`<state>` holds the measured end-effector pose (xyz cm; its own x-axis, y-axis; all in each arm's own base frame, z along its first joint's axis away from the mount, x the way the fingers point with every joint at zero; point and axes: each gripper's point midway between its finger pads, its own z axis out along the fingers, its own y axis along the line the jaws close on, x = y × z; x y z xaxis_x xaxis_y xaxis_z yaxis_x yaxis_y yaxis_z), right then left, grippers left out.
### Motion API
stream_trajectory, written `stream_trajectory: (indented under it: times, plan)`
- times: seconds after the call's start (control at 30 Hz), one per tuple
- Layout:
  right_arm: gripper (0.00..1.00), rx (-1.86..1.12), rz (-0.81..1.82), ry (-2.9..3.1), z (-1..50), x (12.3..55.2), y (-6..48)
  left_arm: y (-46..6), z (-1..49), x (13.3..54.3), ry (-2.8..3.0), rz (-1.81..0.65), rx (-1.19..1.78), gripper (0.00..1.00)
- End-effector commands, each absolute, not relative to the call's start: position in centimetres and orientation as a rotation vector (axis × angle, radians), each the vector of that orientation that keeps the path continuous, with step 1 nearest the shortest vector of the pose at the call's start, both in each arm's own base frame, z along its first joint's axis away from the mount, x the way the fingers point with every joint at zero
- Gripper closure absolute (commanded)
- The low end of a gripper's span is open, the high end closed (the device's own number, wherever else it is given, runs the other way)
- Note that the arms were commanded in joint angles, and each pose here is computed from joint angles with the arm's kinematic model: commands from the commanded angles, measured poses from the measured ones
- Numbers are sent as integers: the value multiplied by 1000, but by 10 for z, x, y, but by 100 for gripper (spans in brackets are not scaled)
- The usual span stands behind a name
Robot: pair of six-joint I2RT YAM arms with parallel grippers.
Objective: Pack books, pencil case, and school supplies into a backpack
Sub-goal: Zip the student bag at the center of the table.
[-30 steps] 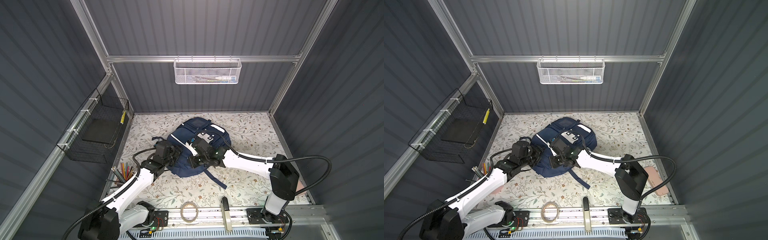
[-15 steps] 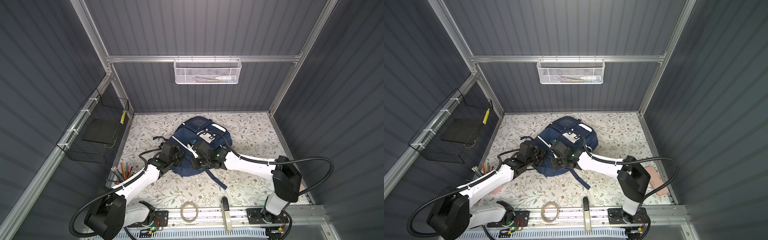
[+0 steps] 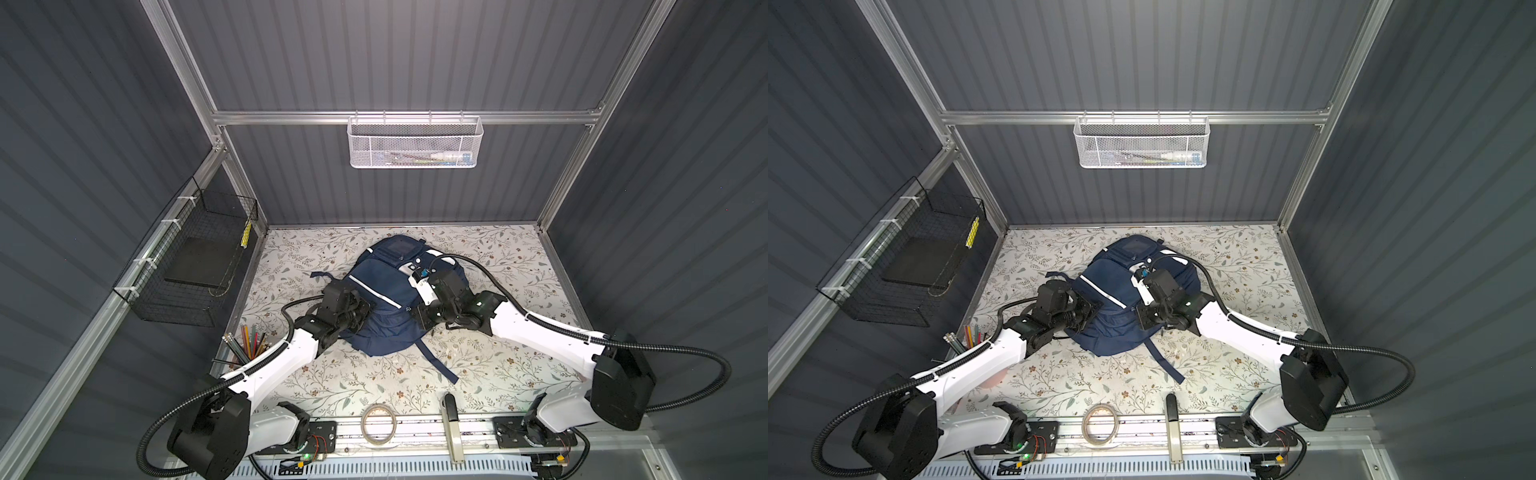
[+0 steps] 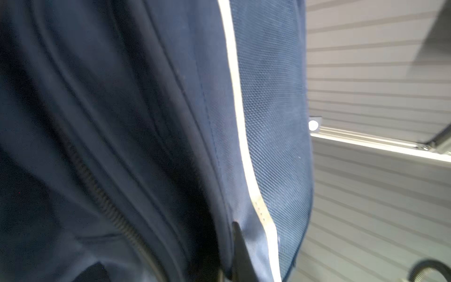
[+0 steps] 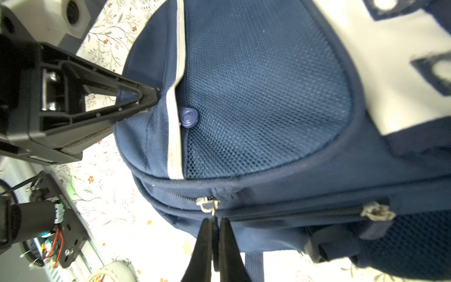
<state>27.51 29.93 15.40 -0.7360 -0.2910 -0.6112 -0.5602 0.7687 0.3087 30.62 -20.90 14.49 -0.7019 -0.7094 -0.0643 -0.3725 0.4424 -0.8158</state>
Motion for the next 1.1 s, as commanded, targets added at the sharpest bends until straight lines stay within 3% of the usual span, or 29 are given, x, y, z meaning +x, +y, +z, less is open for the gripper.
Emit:
stream_trajectory:
  times: [0.0,0.23,0.33,0.37,0.47,0.53,0.63,0.77,0.93,1.07]
  plan:
    - [100,-531,379,2519,137,301,235,-199,145,310,2293,-1103,-895,100]
    - [100,-509,249,2544,137,315,217,-193,146,304,2285,-1087,-902,100]
    - [100,-523,314,2531,138,309,222,-202,151,308,2282,-1137,-859,100]
    - [100,-545,364,2513,142,304,227,-209,154,310,2280,-1173,-825,93]
    - [98,-619,441,2458,150,292,238,-218,167,314,2252,-1217,-748,50]
    - [96,-647,430,2453,152,286,235,-217,179,315,2214,-1227,-706,35]
    - [95,-639,344,2460,152,284,221,-211,200,311,2161,-1217,-646,23]
    - [96,-538,256,2457,155,288,197,-199,212,308,2144,-1135,-588,13]
    - [96,-404,138,2483,150,298,167,-199,218,307,2131,-1119,-536,12]
    - [87,-322,96,2524,138,297,148,-199,219,308,2131,-1111,-509,12]
